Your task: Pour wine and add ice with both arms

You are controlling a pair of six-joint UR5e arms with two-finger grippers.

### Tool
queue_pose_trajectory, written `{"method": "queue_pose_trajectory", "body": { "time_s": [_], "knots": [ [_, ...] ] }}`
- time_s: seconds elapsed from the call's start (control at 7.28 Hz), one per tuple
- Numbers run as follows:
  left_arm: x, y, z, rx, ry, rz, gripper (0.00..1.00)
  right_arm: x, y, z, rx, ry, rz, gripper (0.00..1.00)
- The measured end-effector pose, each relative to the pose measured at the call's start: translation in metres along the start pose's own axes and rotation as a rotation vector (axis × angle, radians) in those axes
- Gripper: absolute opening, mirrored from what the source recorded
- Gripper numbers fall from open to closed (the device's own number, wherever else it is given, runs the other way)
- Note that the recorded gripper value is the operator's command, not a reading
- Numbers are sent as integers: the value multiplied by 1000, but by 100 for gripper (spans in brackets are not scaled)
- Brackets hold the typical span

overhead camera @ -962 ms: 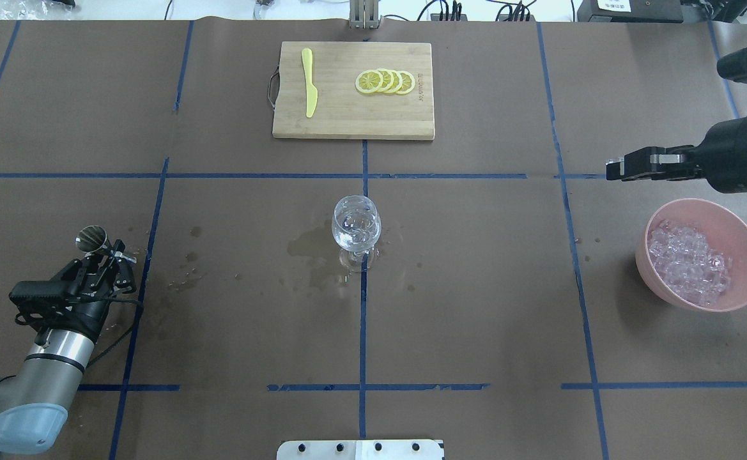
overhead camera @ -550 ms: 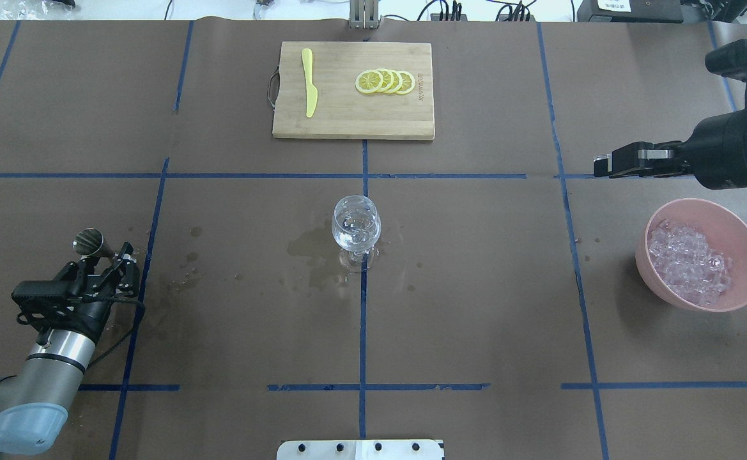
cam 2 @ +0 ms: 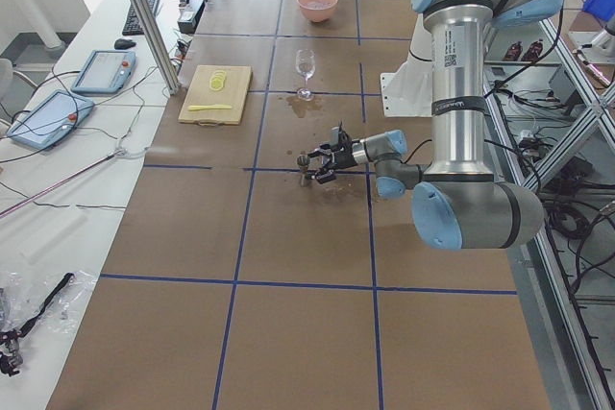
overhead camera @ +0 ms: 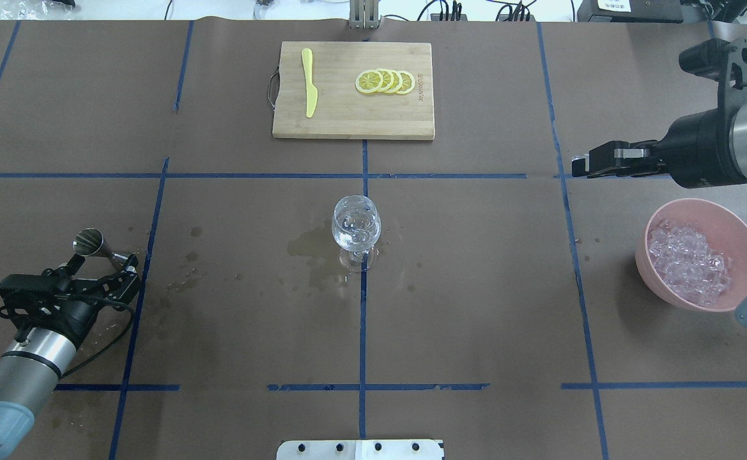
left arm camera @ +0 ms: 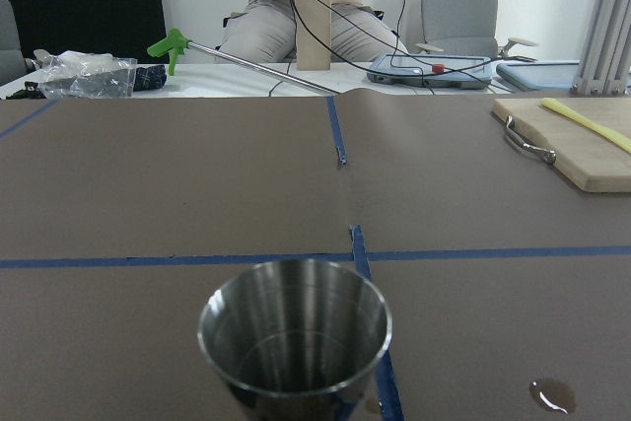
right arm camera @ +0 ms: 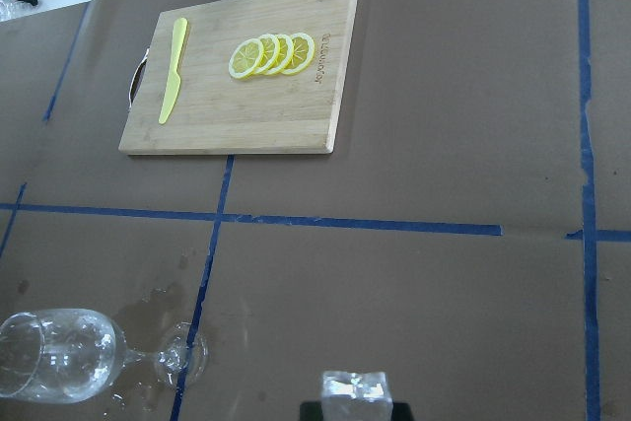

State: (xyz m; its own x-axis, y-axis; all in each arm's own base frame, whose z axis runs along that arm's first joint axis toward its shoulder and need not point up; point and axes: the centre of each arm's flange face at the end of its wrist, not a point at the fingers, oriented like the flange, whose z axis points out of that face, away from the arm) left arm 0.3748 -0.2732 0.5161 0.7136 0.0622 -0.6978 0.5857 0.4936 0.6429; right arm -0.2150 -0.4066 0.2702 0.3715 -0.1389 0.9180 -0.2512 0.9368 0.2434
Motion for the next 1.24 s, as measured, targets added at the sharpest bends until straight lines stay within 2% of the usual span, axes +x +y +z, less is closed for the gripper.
{"method": "queue_pose_trajectory", "body": {
  "time_s": [0.14,0.41,0.82,0.96,1.24],
  "knots": [
    [-5,-5,-8,-47,11,15,100,-6,-1,2,-2,-9,-5,0],
    [-3,-7,-20,-183,31,41,100,-27,-6,11,-6,-36,15,0],
    [-4,-41,-72,-478,92,49,100,-96,-27,30,-22,-32,35,0],
    [2,-53,-84,-546,94,51,100,-123,-28,46,-27,-29,39,0],
    [3,-62,-91,-606,89,50,100,-176,-12,85,-31,-34,53,0]
  ]
}}
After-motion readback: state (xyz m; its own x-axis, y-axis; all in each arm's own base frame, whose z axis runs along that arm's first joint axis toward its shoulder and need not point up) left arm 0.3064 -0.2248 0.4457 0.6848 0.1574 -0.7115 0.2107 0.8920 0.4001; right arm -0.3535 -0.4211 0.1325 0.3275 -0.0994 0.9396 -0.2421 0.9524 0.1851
